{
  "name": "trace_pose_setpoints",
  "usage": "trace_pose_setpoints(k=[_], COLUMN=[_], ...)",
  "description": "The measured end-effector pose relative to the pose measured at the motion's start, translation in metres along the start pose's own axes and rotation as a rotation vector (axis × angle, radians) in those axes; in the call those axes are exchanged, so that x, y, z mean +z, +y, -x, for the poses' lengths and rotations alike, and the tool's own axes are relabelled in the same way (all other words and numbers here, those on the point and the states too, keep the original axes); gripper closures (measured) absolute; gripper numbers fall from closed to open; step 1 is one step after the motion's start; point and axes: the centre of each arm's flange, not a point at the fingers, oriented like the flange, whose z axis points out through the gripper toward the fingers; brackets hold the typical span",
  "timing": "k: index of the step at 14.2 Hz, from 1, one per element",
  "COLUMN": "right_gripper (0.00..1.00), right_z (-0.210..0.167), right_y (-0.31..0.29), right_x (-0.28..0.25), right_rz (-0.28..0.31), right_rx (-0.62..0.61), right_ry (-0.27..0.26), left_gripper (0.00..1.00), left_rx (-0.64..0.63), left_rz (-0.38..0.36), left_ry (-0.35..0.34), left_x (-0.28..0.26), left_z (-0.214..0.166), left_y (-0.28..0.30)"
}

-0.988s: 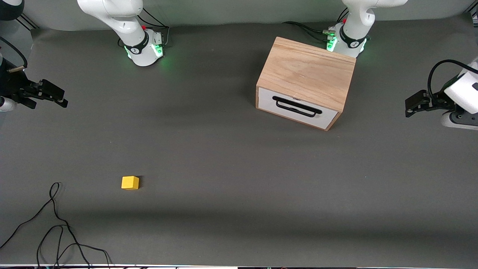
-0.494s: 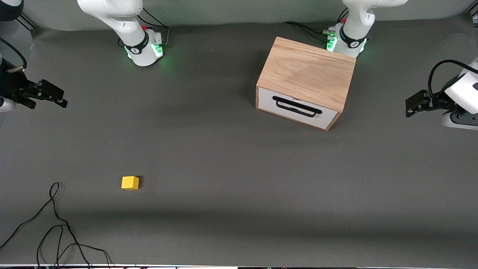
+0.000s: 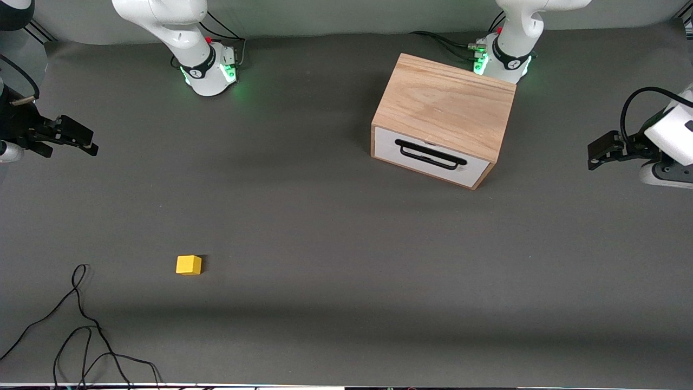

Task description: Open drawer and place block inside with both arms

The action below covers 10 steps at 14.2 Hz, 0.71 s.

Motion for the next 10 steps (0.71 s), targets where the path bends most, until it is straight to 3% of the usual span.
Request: trace_pose_setpoints(k=[5, 10], right_gripper=[0.0, 0.0], right_z=[-0.004, -0.027], right_y=[0.003, -0.01], right_x=[-0.001, 0.027], right_rz=[-0.001, -0.006], right_rx=[0.011, -0.001], right_ry=[0.008, -0.029], left_gripper=[0.0, 0.0], left_rx=[0.0, -0.001], left_rz=[0.0, 0.002], left_ry=[-0.001, -0.019], left_x=[0.001, 0.003], left_z=[0.0, 0.001], left_y=[0.0, -0.001])
